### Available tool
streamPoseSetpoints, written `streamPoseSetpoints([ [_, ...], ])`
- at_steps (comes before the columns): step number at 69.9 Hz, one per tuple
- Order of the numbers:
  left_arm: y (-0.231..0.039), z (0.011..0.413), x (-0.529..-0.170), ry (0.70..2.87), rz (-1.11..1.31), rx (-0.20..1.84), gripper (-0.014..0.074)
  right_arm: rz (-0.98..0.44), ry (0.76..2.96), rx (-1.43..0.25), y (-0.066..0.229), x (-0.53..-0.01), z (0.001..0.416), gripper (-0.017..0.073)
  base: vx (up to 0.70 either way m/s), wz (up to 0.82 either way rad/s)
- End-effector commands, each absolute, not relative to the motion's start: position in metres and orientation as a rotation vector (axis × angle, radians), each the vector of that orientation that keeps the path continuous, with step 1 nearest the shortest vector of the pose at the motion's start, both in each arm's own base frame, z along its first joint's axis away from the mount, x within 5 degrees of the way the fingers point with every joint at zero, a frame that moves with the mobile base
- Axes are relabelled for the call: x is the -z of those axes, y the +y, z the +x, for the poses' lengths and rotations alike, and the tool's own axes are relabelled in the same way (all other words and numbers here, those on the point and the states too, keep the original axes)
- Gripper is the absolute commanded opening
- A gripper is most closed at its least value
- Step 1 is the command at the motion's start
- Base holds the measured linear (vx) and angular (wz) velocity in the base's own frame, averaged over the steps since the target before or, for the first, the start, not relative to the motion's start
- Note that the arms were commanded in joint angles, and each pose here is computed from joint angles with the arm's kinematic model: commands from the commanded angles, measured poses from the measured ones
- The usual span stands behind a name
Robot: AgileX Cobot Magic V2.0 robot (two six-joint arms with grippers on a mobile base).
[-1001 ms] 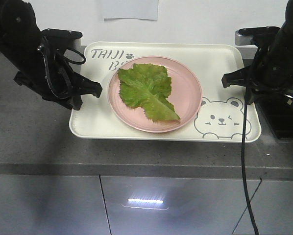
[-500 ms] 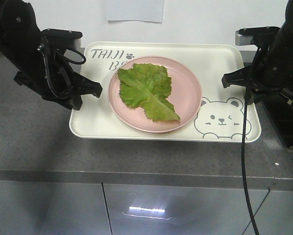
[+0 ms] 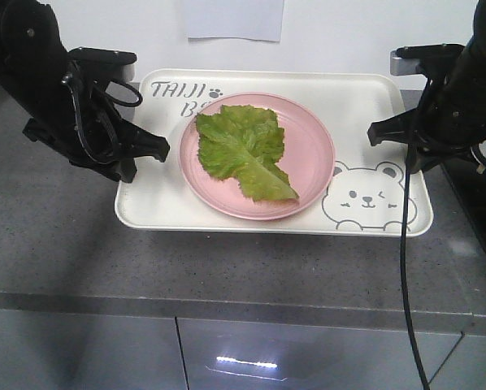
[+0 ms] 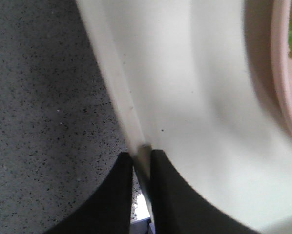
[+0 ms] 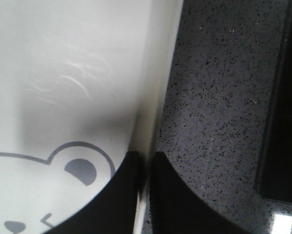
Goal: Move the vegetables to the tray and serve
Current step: 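Hold the tray level with both grippers above the grey counter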
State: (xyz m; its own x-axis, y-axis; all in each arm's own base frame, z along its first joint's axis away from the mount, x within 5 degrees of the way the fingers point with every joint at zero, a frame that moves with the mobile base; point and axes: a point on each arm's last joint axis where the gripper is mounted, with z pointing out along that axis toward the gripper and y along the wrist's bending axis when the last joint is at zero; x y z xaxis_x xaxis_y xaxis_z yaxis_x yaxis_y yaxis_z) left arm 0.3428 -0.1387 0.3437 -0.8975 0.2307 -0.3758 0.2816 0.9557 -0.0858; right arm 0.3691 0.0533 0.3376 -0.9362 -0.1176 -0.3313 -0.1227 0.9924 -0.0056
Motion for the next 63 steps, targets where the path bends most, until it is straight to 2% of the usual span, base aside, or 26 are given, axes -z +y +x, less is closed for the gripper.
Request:
streamPoseSetpoints([
  [1,-0.1477,0.3317,-0.3808,2.568,0.385,0.343,-0.0006,-0.209,2.727,-0.109,0.0604,-0.3655,0.3562,-0.0006,0.05,0.03],
  [63,-0.1477,0.3317,-0.3808,2.568,0.385,0.343,-0.0006,-0.209,2.727,-0.109,0.0604,-0.3655,0.3562,-0.0006,0.06,0.00],
])
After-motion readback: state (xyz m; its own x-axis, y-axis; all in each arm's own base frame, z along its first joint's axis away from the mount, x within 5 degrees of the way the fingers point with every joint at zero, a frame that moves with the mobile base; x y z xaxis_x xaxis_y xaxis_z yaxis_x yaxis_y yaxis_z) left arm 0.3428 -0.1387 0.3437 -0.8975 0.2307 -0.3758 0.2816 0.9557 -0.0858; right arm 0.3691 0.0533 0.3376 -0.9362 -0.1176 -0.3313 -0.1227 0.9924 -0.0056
